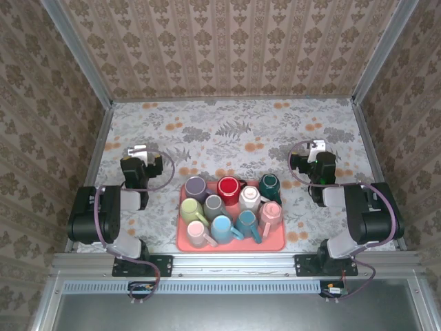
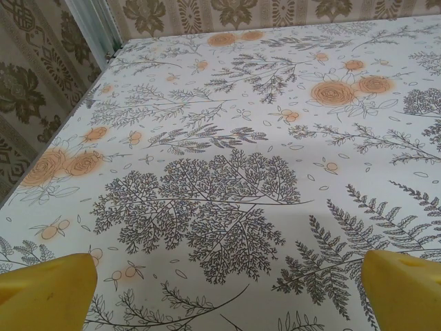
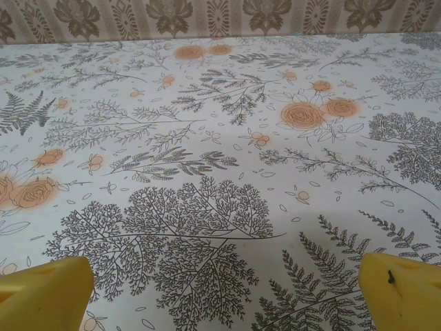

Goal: Turn the mug right side up

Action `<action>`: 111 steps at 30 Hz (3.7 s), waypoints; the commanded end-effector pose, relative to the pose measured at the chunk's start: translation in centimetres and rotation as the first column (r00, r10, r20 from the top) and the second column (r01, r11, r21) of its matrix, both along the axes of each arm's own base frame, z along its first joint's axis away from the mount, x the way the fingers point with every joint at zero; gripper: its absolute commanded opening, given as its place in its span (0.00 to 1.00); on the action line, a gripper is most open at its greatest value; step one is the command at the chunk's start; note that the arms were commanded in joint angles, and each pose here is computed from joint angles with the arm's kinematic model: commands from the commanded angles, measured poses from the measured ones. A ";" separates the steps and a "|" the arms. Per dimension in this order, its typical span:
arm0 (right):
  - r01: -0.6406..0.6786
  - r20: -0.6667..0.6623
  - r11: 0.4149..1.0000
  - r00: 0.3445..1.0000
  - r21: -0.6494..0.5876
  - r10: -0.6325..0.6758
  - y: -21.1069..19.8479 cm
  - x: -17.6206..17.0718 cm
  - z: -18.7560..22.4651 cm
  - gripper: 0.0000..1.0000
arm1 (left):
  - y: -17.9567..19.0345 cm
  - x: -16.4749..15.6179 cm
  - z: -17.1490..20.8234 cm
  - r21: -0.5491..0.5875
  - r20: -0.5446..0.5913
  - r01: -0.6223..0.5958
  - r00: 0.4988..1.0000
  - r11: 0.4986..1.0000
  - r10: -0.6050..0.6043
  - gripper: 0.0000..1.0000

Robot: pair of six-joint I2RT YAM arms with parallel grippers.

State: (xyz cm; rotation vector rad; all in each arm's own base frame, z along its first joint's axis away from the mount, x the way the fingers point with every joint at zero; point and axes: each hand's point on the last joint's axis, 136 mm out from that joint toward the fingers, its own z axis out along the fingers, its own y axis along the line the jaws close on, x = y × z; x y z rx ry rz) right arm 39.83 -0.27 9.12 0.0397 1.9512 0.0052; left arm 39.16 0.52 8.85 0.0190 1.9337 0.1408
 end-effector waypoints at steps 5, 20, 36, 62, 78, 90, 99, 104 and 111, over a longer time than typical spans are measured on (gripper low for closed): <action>0.003 0.016 1.000 1.000 0.000 -0.003 0.0 0.4 0.5 1.00 | 0.0 0.7 0.7 0.010 0.016 0.014 1.000 1.000 -0.014 1.00; 0.003 0.014 1.000 1.000 -0.002 -0.003 0.0 0.5 0.5 1.00 | -1.0 0.7 0.7 0.024 0.010 0.061 0.998 0.998 -0.062 1.00; 0.002 0.022 1.000 1.000 0.002 -0.002 0.0 0.3 0.6 1.00 | -1.0 0.7 0.7 0.015 0.010 0.065 0.998 0.998 -0.065 1.00; -0.287 -0.019 0.958 0.958 0.016 0.287 16.7 -10.2 25.5 1.00 | -10.2 -13.3 19.1 -0.044 -0.132 0.236 0.962 0.971 -0.240 1.00; 0.107 -0.663 0.948 0.738 0.298 0.125 12.4 -16.9 13.9 1.00 | -12.2 -15.7 13.8 -0.390 -0.423 0.144 0.850 0.910 -0.315 1.00; 0.201 -0.820 0.966 0.572 0.163 0.019 16.0 -14.8 6.5 1.00 | -13.2 -14.5 10.0 -0.356 -0.472 0.170 0.816 0.919 -0.334 1.00; 0.286 -0.793 0.948 0.606 0.140 -0.066 16.0 -12.5 5.0 0.99 | -12.7 -14.5 9.7 -0.344 -0.456 0.165 0.831 0.925 -0.318 1.00; 0.349 -0.786 0.927 0.608 0.139 -0.111 15.5 -11.9 4.2 0.97 | -10.9 -14.3 10.4 -0.290 -0.431 0.111 0.872 0.951 -0.233 1.00; 0.401 -0.803 0.909 0.577 0.119 -0.150 15.4 -11.8 2.2 0.88 | -10.4 -14.5 10.8 -0.284 -0.407 0.100 0.888 0.954 -0.214 1.00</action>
